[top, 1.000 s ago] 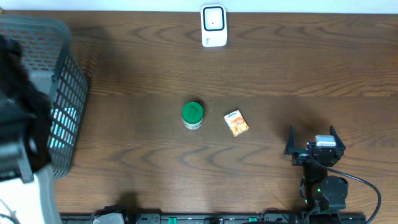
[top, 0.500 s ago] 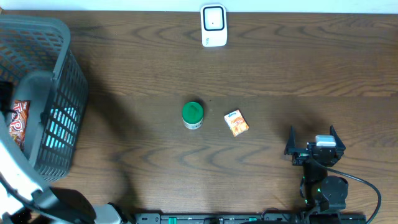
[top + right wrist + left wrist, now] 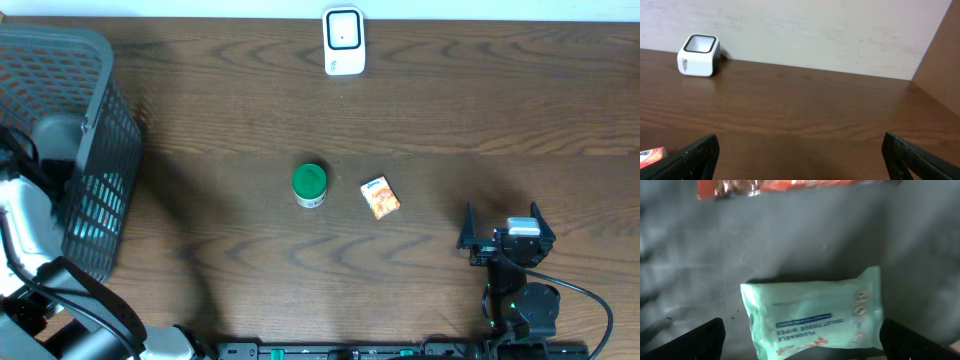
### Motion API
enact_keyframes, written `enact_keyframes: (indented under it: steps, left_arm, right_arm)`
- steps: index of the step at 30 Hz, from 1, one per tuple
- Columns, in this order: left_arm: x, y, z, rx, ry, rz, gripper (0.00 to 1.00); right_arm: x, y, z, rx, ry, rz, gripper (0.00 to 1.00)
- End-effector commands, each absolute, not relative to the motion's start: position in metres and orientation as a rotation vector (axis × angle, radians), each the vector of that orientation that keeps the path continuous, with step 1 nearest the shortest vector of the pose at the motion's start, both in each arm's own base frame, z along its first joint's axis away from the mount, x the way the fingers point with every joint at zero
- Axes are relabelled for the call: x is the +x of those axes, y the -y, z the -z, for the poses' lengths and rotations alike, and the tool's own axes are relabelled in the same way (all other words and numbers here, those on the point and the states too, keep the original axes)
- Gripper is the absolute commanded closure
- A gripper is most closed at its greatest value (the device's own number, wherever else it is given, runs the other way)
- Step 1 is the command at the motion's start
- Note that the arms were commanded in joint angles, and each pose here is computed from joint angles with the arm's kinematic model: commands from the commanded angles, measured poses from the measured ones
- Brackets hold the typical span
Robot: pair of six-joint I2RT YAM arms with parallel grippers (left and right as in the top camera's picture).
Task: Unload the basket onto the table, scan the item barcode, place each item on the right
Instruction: 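Return the left gripper into the basket toward the mint-green wipes pack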
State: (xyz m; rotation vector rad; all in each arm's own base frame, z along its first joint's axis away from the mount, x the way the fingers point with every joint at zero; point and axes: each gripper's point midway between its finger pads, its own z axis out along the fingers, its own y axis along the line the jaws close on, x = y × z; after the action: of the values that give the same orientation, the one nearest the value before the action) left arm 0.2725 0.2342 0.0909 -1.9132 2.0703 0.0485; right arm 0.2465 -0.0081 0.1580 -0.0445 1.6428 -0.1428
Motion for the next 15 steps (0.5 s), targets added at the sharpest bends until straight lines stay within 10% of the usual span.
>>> enact_keyframes:
  steps: [1, 15]
  left_arm:
    - [0.270, -0.231, -0.080, -1.904, -2.091, -0.034, 0.02]
    - [0.277, -0.202, -0.027, -1.897, -2.107, 0.189, 0.02]
  right_arm:
    - [0.246, 0.012, -0.158, -0.021, -1.644, 0.149, 0.01]
    - [0.246, 0.012, -0.158, -0.021, -1.644, 0.149, 0.01]
